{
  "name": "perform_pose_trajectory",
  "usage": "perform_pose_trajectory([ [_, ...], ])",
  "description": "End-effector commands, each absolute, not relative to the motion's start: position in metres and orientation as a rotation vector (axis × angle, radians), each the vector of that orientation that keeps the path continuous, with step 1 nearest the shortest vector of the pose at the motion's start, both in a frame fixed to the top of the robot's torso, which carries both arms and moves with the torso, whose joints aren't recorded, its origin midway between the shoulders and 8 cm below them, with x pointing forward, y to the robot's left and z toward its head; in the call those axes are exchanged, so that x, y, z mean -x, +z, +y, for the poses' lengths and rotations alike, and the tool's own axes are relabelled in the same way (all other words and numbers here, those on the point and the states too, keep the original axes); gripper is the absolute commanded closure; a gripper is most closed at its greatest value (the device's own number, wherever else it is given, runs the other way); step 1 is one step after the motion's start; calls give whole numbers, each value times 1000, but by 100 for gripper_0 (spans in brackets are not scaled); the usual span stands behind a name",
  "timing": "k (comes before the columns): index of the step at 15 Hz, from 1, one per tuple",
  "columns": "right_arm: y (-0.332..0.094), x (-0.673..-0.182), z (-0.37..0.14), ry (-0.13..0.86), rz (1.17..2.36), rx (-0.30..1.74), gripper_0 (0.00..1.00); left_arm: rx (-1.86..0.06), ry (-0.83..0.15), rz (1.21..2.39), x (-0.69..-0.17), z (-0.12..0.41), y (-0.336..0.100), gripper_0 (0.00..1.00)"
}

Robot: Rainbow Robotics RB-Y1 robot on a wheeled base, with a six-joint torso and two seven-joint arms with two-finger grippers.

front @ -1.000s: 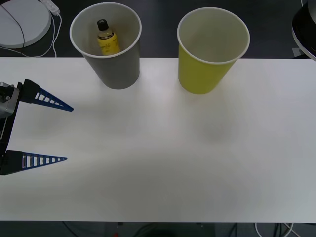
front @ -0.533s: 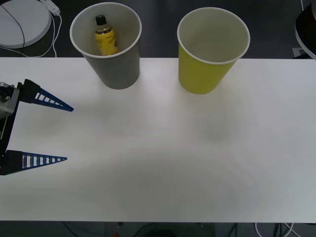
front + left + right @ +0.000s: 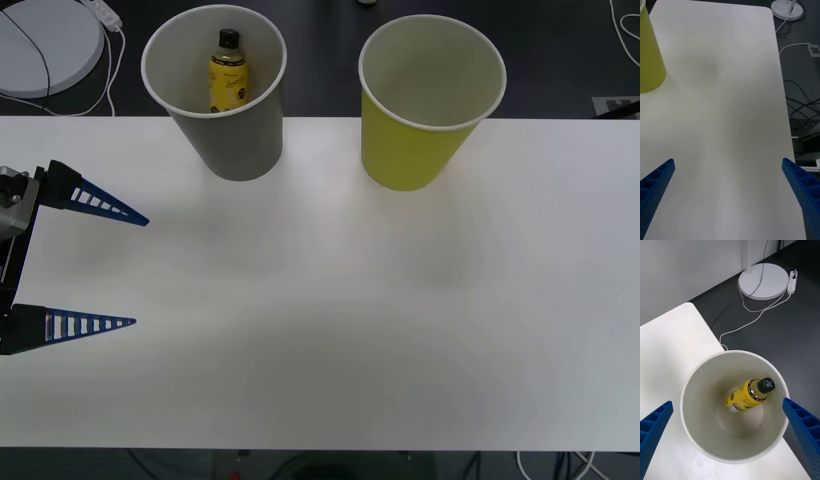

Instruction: Put the can into the green bin and the plastic bottle into the gray bin

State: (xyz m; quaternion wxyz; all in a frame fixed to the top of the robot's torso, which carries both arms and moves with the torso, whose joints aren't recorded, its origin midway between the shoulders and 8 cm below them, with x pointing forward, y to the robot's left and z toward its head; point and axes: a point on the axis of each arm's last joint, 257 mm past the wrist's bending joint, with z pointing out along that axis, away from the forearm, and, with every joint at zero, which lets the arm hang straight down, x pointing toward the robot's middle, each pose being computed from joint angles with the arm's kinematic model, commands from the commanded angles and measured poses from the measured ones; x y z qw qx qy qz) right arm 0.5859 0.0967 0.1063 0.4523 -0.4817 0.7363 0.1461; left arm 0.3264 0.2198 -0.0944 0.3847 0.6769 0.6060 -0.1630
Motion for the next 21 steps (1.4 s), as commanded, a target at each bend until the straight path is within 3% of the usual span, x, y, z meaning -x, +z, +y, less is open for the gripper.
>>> perform_pose_trajectory([
  [1, 105, -579, 85, 377, 1796, 1221, 0, -1725, -415, 1544, -326, 220, -94, 0],
  [15, 83, -539, -19, 435, 1704, 1286, 0, -1725, -415, 1544, -326, 220, -94, 0],
  [21, 56, -519, -68, 424, 1575, 1359, 0, -1725, -415, 1544, -326, 220, -94, 0],
])
